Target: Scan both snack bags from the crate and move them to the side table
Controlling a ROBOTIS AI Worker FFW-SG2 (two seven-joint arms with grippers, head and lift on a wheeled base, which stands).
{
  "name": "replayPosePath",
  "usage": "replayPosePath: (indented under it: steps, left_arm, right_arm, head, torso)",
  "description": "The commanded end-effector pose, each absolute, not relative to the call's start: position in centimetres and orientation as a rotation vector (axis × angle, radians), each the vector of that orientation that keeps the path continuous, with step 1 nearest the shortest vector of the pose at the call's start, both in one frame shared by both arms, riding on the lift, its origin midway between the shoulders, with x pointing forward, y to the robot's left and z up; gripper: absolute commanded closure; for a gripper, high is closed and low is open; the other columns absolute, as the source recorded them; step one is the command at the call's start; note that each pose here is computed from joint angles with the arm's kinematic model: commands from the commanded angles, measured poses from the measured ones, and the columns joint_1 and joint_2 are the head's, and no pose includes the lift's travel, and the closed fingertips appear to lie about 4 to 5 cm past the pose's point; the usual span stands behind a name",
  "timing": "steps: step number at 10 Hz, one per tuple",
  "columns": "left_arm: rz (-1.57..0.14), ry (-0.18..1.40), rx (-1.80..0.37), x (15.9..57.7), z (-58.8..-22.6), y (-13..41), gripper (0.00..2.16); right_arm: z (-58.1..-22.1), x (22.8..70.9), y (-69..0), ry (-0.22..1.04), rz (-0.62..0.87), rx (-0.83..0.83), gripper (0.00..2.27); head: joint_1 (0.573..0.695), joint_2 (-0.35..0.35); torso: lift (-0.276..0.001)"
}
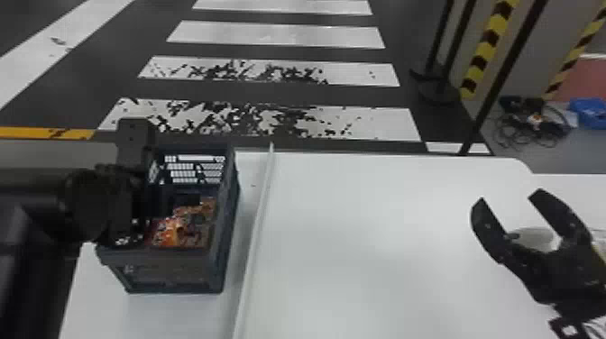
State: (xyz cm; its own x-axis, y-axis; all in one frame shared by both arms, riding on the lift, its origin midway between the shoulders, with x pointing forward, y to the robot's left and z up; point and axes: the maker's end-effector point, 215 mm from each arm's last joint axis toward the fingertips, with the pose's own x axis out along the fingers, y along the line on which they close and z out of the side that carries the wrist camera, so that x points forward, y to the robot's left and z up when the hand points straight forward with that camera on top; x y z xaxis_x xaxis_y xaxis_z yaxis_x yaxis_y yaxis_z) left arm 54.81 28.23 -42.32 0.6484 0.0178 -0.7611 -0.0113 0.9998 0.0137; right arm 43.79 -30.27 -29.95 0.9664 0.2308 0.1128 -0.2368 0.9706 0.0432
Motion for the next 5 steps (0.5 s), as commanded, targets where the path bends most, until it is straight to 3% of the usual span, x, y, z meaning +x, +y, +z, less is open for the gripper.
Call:
replayPosePath:
  steps: [1, 5]
  left_arm:
    - [0.027, 0.925, -0.003, 54.3, -44.4, 27.8, 0.44]
    - [0.025, 0.946, -0.026, 54.5, -45.6, 27.4, 0.44]
  right_arm:
    - [-30.0, 43.8, -30.5, -0.11, 0.234, 0.052, 0.08]
    - [-29.5, 43.6, -31.0, -0.138, 0.229, 0.045, 0.08]
  head:
    - [0.695, -0.022]
    - [0.695, -0.041]
  torso:
    - [-0.095]
    - [-0.095]
